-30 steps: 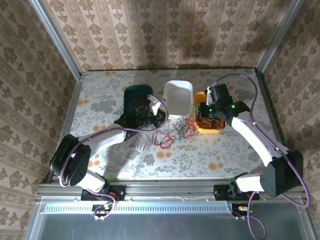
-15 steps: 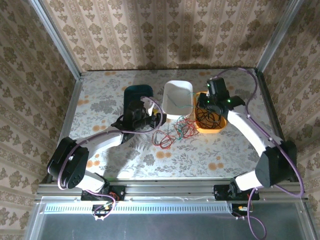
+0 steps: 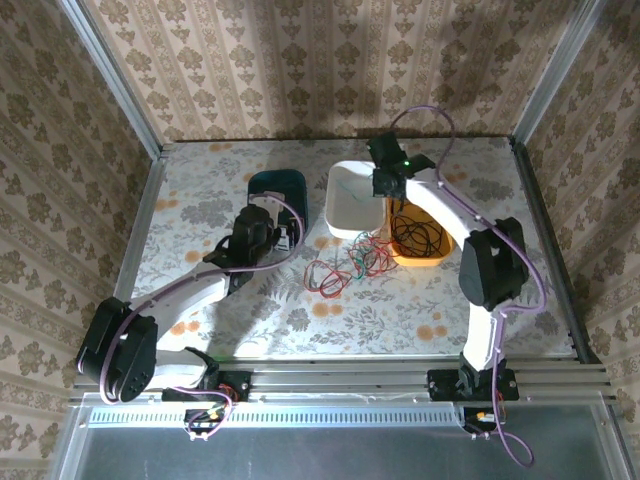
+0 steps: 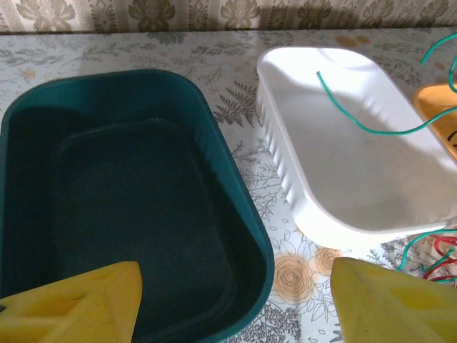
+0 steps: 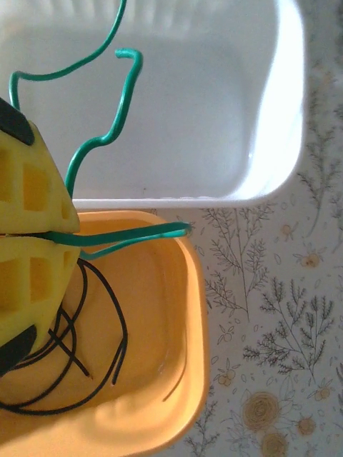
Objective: Untangle the cables
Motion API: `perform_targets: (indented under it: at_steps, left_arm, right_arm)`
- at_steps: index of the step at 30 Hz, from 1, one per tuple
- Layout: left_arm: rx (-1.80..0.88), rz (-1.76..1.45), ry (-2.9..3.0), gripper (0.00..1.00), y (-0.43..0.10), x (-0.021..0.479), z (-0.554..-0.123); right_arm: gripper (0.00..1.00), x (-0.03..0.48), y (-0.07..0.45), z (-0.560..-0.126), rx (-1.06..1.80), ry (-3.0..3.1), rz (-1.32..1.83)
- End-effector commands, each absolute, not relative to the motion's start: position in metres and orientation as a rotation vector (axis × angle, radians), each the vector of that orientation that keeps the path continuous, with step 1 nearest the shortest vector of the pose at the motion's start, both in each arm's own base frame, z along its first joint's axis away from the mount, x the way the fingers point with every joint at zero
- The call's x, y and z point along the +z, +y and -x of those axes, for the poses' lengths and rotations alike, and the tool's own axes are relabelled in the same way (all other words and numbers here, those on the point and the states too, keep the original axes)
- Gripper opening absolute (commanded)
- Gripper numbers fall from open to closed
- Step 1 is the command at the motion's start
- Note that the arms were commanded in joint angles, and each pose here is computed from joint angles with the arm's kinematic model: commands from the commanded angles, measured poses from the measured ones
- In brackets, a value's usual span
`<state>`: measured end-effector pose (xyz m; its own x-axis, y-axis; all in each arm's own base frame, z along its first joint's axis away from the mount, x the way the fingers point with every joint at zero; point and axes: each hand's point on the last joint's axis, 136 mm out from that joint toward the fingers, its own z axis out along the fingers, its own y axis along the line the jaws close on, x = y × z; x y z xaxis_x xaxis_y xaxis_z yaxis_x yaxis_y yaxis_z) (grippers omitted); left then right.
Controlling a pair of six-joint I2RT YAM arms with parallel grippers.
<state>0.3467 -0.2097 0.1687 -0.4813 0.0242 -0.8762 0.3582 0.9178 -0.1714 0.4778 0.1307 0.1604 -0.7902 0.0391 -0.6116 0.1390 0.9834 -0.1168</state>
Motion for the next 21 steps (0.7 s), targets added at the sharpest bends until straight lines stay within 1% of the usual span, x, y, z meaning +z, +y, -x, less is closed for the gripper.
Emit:
perform_targets:
  at_steps: [1, 5, 12, 17, 21]
  left_arm:
    - [-0.407, -0.238, 2.064, 0.72, -0.205, 0.164, -0.344]
    - [-0.415, -0.245, 2.069, 0.72, -0.207, 0.164, -0.344]
    - [-0.466, -0.327, 2.082, 0.72, -0.224, 0.160, -0.342]
    - [-0.516, -0.431, 2.079, 0.72, -0.245, 0.160, -0.337]
    - [-0.538, -0.529, 2.080, 0.71, -0.261, 0.159, -0.330]
  right_arm:
    - [0.08, 0.155, 0.133, -0.473, -0.423, 2.504, 0.049]
    - [0.09, 0.143, 0.155, -0.472, -0.434, 2.523, 0.210]
    - [0.09, 0.115, 0.180, -0.466, -0.293, 2.613, 0.331]
    - [0.09, 0.093, 0.185, -0.470, -0.256, 2.678, 0.298]
    - [0.10, 0.085, 0.185, -0.479, -0.257, 2.687, 0.258]
